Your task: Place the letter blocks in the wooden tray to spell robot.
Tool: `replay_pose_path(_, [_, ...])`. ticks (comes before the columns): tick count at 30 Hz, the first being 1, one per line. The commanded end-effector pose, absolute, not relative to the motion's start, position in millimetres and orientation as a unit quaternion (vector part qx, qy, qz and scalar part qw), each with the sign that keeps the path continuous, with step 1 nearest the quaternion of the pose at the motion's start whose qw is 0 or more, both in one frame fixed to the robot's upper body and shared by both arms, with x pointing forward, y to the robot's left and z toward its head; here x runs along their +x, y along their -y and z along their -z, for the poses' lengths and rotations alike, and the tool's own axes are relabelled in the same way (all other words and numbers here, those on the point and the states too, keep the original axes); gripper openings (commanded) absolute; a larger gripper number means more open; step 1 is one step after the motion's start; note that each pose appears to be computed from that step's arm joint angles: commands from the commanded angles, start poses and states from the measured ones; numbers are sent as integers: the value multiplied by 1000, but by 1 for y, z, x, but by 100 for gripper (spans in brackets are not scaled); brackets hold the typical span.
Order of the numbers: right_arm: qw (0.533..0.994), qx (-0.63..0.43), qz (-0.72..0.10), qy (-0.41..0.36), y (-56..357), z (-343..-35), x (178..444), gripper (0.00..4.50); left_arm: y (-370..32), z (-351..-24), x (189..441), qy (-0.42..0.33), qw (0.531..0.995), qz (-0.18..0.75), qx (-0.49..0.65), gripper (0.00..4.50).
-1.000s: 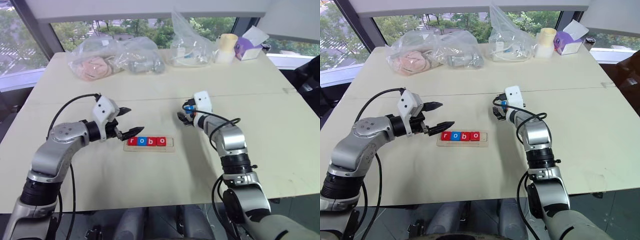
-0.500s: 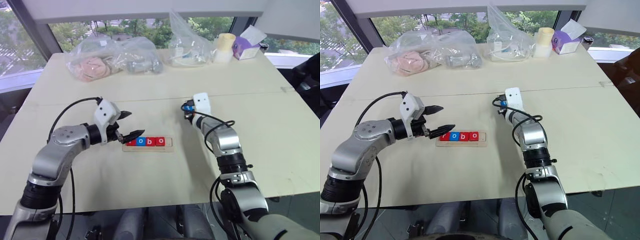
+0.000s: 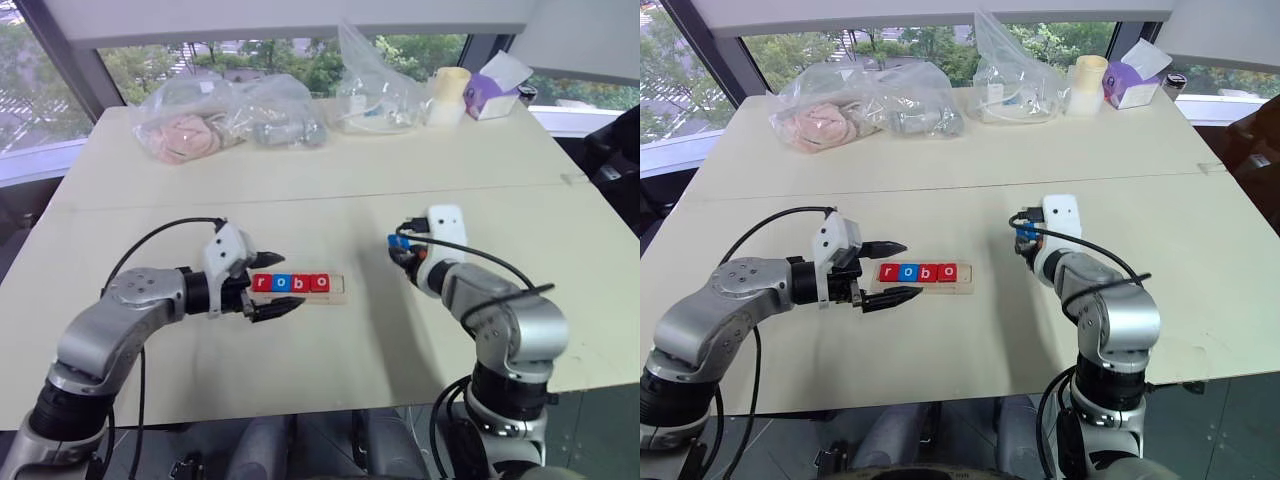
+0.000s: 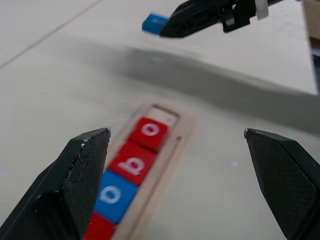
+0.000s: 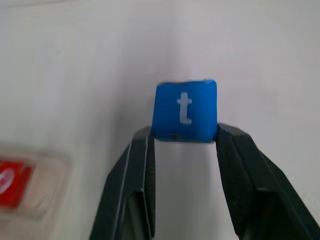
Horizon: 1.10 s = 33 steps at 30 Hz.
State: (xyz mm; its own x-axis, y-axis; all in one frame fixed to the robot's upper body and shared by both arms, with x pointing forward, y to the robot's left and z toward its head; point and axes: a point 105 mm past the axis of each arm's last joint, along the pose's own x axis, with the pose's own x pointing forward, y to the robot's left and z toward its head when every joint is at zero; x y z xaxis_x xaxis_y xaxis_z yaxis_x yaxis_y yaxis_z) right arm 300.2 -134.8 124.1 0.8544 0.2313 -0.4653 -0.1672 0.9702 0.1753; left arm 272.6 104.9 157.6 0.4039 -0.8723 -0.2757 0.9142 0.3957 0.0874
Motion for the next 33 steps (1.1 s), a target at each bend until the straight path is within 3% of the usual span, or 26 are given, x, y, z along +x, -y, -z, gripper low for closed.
replay_pose_path(1, [960, 88, -101, -246, 132, -122, 289, 114, -104, -163, 276, -84, 828, 541, 123, 450])
replay_pose_path(10, [951, 84, -112, -276, 120, -104, 273, 114, -110, -159, 280, -90, 825, 542, 132, 450])
replay_pose_path(17, [953, 29, -170, -250, 121, -124, 282, 449, -111, -157, 281, -86, 825, 542, 134, 450])
replay_pose_path(21, [937, -59, -271, -213, 135, -162, 292, 449, -115, -160, 285, -82, 824, 544, 139, 450])
replay_pose_path(23, [909, -103, -376, -145, 137, -180, 290, 449, -117, -162, 280, -87, 811, 562, 140, 450])
replay_pose_path(25, [848, -217, -465, -135, 150, -165, 282, 449, -119, -165, 269, -101, 789, 589, 142, 450])
replay_pose_path(27, [799, -296, -499, -157, 165, -143, 283, 449, -122, -165, 260, -116, 770, 609, 149, 450])
replay_pose_path(33, [772, -312, -534, -146, 176, -122, 304, 449, -115, -166, 240, -132, 734, 643, 173, 450])
